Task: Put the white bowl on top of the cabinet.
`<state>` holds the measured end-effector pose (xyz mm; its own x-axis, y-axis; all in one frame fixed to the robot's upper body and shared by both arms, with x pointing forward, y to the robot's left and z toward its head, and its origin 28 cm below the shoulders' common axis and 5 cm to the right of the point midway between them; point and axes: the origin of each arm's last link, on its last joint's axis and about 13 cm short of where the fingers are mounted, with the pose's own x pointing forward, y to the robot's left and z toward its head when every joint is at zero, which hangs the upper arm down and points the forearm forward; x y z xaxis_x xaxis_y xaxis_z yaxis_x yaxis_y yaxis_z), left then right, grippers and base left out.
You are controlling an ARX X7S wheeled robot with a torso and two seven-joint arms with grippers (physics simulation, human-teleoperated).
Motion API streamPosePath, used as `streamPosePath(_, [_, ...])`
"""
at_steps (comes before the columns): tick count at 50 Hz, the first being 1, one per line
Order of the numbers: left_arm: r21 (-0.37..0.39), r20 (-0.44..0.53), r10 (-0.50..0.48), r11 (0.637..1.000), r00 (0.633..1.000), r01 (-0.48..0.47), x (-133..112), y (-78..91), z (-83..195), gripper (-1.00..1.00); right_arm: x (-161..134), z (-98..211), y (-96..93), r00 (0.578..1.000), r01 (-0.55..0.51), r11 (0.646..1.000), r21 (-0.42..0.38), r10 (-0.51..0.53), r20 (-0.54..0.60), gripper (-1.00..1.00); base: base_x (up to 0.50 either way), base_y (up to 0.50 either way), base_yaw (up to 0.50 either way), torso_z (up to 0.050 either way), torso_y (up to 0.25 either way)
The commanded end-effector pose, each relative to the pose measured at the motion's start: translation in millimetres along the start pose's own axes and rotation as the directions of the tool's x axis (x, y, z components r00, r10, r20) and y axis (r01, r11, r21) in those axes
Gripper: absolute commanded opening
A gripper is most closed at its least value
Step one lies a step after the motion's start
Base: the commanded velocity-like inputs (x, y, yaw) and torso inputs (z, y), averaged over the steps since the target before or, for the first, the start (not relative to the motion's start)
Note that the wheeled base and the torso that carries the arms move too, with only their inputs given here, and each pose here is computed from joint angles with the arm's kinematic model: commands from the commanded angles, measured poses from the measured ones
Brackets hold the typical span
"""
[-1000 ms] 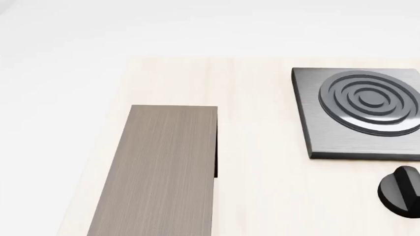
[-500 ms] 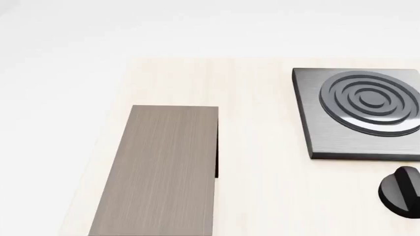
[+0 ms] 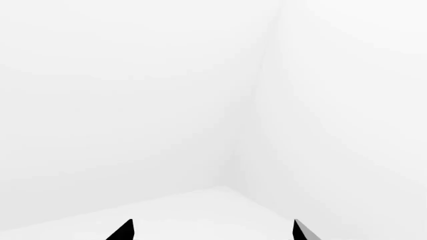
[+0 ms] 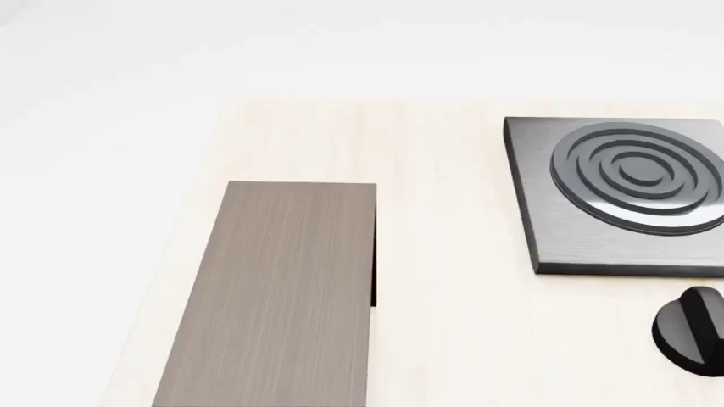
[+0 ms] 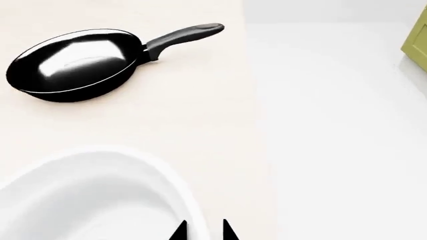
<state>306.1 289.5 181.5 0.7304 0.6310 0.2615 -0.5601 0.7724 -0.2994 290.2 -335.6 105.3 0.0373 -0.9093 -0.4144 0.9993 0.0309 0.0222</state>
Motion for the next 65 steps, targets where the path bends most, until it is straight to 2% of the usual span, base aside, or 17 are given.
streamPosePath(1, [-0.003, 0.001, 0.004, 1.0, 1.0, -0.004, 0.2, 0.8, 1.3, 1.0, -27.4, 27.3, 4.3, 0.989, -0.076, 0.997, 0.034, 0.071, 0.13, -1.0, 0.0, 0.0, 0.0, 0.0, 0.0])
streamPosePath(15, [-0.001, 0.001, 0.005, 1.0, 1.0, -0.005, 0.9, 0.8, -0.1, 1.0, -57.8, 60.8, 15.1, 0.951, -0.172, 0.984, 0.037, 0.156, 0.266, -1.0, 0.0, 0.0, 0.0, 0.0, 0.0])
streamPosePath(28, [0.0, 0.0, 0.002, 1.0, 1.0, -0.002, 0.4, 0.1, -0.5, 1.0, -89.9, 110.1, 28.7, 0.928, -0.254, 0.966, 0.052, 0.229, 0.294, -1.0, 0.0, 0.0, 0.0, 0.0, 0.0])
streamPosePath(33, [0.0, 0.001, 0.001, 1.0, 1.0, -0.001, 0.2, 0.0, -0.2, 1.0, -108.4, 138.1, 42.3, 0.909, -0.296, 0.955, 0.03, 0.272, 0.317, -1.0, 0.0, 0.0, 0.0, 0.0, 0.0])
streamPosePath(44, [0.001, -0.001, 0.001, 1.0, 1.0, -0.001, 0.1, 0.0, -1.0, 1.0, -130.5, 164.4, 69.1, 0.885, -0.373, 0.928, -0.017, 0.361, 0.294, -1.0, 0.0, 0.0, 0.0, 0.0, 0.001])
streamPosePath(51, [-0.003, -0.003, 0.001, 1.0, 1.0, -0.001, 0.8, 0.2, -0.1, 1.0, -150.9, 173.4, 100.3, 0.848, -0.469, 0.879, -0.088, 0.475, 0.235, -1.0, 0.0, 0.0, 0.0, 0.0, 0.001])
streamPosePath(54, [-0.003, -0.002, 0.002, 1.0, 1.0, -0.002, 1.2, 0.6, -0.2, 1.0, -156.4, 173.9, 108.8, 0.838, -0.484, 0.868, -0.107, 0.495, 0.227, -1.0, 0.0, 0.0, 0.0, 0.0, 0.0])
streamPosePath(55, [-0.005, -0.001, 0.006, 1.0, 1.0, -0.006, 1.6, 1.3, 0.1, 1.0, -161.5, 174.7, 112.6, 0.826, -0.513, 0.851, -0.114, 0.526, 0.203, -1.0, 0.0, 0.0, 0.0, 0.0, 0.0])
streamPosePath(56, [-0.006, -0.001, 0.006, 1.0, 1.0, -0.006, 1.5, 1.4, 0.3, 1.0, -163.3, 175.0, 114.5, 0.824, -0.521, 0.846, -0.116, 0.534, 0.193, -1.0, 0.0, 0.0, 0.0, 0.0, 0.0])
streamPosePath(57, [-0.006, -0.001, 0.006, 1.0, 1.0, -0.006, 1.4, 1.3, 0.4, 1.0, -168.9, 175.2, 117.1, 0.803, -0.561, 0.819, -0.124, 0.574, 0.159, -1.0, 0.0, 0.0, 0.0, 0.0, 0.0])
streamPosePath(61, [-0.005, -0.003, 0.005, 1.0, 1.0, -0.005, 1.1, 1.1, 0.0, 1.0, -181.7, 173.0, 121.4, 0.782, -0.58, 0.798, -0.166, 0.602, 0.163, -1.0, 0.0, 0.0, 0.0, 0.0, 0.003])
streamPosePath(65, [-0.005, -0.004, 0.006, 1.0, 1.0, -0.006, 1.3, 1.2, -0.1, 1.0, -194.2, 168.8, 124.2, 0.745, -0.632, 0.75, -0.195, 0.657, 0.113, -1.0, 0.0, 0.0, 0.0, 0.0, 0.0])
